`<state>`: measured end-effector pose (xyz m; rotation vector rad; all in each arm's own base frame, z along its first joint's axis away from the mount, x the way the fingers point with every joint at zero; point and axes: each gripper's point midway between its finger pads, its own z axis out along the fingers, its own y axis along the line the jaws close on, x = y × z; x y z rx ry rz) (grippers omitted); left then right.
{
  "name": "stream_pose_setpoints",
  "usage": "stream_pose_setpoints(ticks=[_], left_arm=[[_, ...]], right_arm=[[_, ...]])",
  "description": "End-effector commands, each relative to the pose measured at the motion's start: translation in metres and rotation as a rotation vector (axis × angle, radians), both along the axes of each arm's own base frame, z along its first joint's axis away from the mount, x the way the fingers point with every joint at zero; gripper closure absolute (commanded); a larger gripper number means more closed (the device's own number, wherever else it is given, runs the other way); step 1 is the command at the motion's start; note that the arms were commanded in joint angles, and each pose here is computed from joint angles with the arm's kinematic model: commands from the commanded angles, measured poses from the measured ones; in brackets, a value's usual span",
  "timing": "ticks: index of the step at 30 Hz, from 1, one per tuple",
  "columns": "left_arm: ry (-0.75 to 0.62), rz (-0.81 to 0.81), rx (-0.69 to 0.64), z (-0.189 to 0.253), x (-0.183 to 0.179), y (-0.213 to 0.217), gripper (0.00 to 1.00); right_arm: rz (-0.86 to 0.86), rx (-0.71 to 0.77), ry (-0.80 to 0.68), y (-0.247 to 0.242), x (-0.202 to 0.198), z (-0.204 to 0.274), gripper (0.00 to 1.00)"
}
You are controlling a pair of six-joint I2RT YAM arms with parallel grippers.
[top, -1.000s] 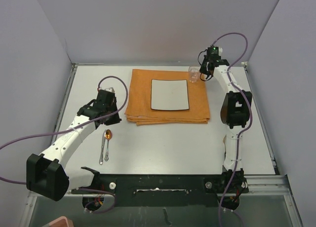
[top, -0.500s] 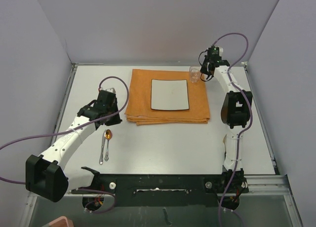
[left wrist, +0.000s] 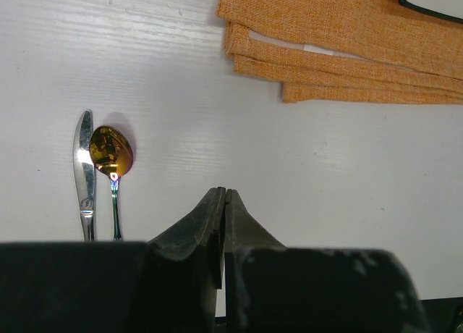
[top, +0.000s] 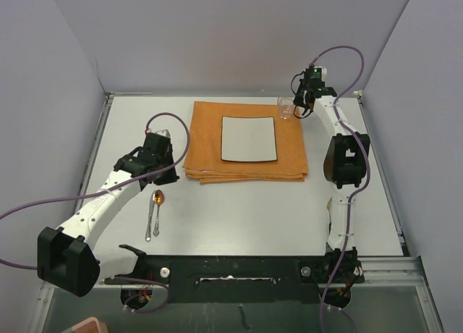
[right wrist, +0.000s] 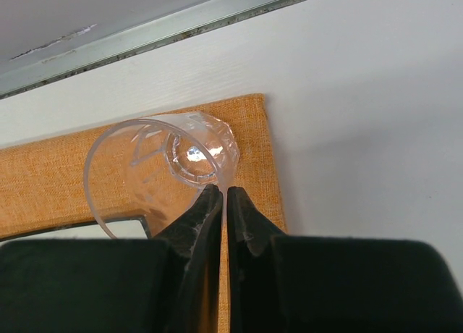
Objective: Set the dinner table for one person
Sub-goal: Place the cup on the napkin.
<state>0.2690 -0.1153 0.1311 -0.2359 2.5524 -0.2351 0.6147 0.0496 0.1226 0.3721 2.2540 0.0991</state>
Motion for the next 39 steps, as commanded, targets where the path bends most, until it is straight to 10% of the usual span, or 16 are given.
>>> stream_pose_setpoints(ticks=[1, 11, 27, 29, 31, 32, 39], left_arm=[[-0.053, 0.004, -0.011, 0.014, 0.004, -0.001, 1.0], [-0.054, 0.005, -0.011, 0.013, 0.005, -0.002, 1.0], [-0.049, -0.006, 0.005, 0.003, 0.007, -0.009, 1.0], [-0.063, -0.002, 0.013, 0.005, 0.008, -0.007, 1.0], [-0.092, -0.002, 0.034, 0.009, 0.009, -0.003, 1.0], [-0.107, 0.0, 0.051, 0.009, 0.01, 0.002, 1.0], [-0.048, 0.043, 0.088, -0.004, 0.004, 0.027, 0.99]], right_arm=[[0.005, 0.006, -0.146, -0.003, 0.018, 0.054, 1.0], [0.034, 0.025, -0.094, 0.003, 0.003, 0.031, 0.47], [0.098, 0.056, -0.393, 0.002, 0.001, 0.172, 0.36], [0.105, 0.095, -0.428, 0.008, -0.008, 0.192, 0.38], [0.137, 0.165, -0.447, 0.026, -0.028, 0.195, 0.9], [0.17, 0.206, -0.448, 0.045, -0.044, 0.192, 1.0], [0.564, 0.093, -0.233, 0.182, -0.196, 0.095, 1.0]])
